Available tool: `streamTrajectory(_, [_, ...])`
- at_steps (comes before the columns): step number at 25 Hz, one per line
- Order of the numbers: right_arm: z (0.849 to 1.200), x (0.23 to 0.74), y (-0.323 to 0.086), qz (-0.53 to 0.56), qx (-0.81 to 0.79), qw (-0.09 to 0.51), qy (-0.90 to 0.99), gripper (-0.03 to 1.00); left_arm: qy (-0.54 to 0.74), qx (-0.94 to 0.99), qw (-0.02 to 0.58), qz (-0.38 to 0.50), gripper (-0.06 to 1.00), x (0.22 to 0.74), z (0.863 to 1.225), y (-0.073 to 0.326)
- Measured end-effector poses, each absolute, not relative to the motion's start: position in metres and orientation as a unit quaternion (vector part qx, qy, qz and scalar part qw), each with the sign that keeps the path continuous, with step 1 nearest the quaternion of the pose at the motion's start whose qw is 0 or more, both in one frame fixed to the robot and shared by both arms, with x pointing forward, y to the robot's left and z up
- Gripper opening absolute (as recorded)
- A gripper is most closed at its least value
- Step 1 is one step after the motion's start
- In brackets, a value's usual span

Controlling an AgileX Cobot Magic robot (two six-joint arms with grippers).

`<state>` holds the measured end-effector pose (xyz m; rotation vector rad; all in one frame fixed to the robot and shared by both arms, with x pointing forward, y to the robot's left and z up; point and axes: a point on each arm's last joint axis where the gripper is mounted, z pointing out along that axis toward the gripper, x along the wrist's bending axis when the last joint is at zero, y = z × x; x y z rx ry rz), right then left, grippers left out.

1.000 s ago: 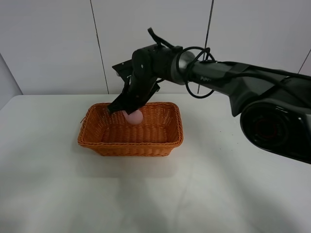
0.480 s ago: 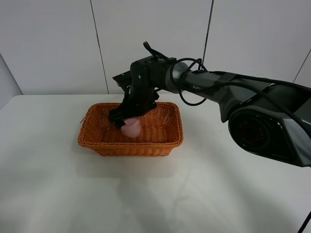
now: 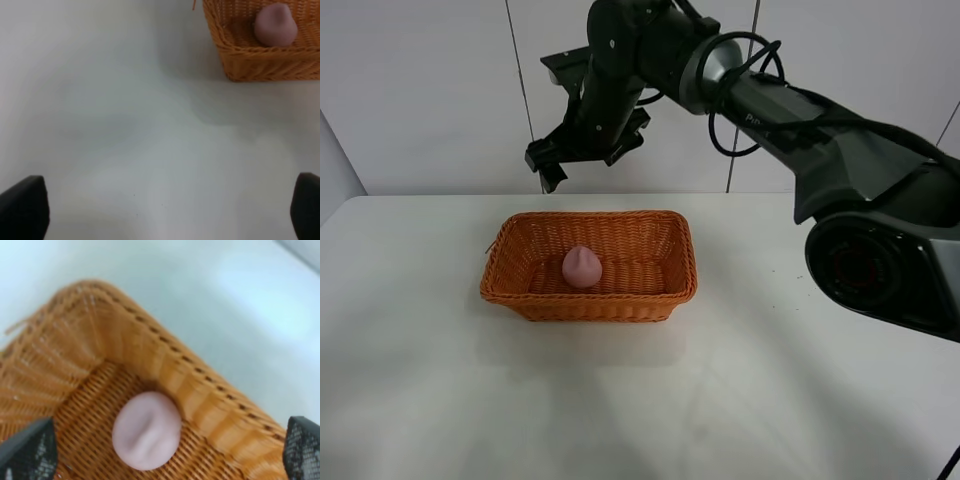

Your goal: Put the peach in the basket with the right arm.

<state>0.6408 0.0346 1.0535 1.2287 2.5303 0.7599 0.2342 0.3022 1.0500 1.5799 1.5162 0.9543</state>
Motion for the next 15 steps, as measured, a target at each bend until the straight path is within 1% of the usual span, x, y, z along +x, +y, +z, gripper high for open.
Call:
streamTrajectory(3, [1.056, 0.647, 0.025, 0.258, 0.428, 0.116, 0.858, 0.69, 0.590, 0.615, 0.368, 0.372, 0.99, 0.234, 1.050, 0.302])
streamTrajectory(7, [1.054, 0.671, -0.009, 0.247, 0.464, 0.122, 0.842, 0.70, 0.590, 0.615, 0.368, 0.372, 0.99, 0.234, 1.050, 0.302])
streamTrajectory(10, [1.053, 0.697, -0.051, 0.239, 0.503, 0.133, 0.820, 0.70, 0.590, 0.615, 0.368, 0.372, 0.99, 0.234, 1.050, 0.302])
streamTrajectory(15, [1.052, 0.736, -0.142, 0.219, 0.577, 0.161, 0.770, 0.70, 0.590, 0.615, 0.368, 0.372, 0.99, 0.234, 1.050, 0.302])
